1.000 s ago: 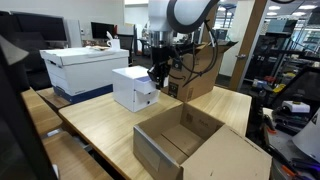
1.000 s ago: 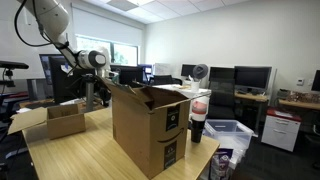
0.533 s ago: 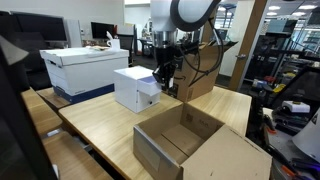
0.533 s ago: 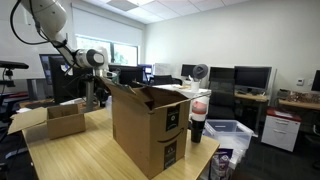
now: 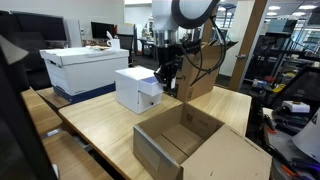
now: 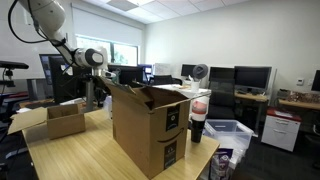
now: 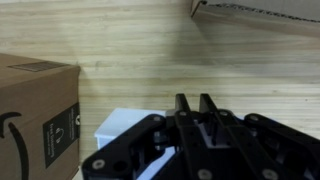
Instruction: Open the top drawer
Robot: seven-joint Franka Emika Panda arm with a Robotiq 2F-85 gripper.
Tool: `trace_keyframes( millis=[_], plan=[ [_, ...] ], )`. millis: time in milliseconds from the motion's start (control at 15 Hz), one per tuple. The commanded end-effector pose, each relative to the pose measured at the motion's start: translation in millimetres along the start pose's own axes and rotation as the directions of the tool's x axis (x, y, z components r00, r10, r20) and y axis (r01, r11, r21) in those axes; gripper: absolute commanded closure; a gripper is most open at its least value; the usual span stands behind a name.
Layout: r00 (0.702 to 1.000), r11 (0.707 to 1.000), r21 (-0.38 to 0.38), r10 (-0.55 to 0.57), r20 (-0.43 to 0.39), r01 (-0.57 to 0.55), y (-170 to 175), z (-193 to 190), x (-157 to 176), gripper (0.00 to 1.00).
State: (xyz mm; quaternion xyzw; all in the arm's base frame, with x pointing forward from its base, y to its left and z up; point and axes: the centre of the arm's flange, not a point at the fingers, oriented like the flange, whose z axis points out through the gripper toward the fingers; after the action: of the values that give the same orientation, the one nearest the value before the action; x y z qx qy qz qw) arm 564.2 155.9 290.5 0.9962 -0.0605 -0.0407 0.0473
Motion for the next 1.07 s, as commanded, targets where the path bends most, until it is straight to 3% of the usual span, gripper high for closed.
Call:
trace_keyframes(
  millis=[0, 467, 1000],
  plan=[
    [0.999, 0.999, 0.013, 0.031, 0.011, -0.031, 6, 20, -22, 0.94],
    [0.994, 0.995, -0.024, 0.095, -0.056, -0.097, 2, 30, -30, 0.94],
    [0.991, 0.992, -0.016, 0.127, -0.031, -0.127, 3, 28, -37, 0.94]
  ],
)
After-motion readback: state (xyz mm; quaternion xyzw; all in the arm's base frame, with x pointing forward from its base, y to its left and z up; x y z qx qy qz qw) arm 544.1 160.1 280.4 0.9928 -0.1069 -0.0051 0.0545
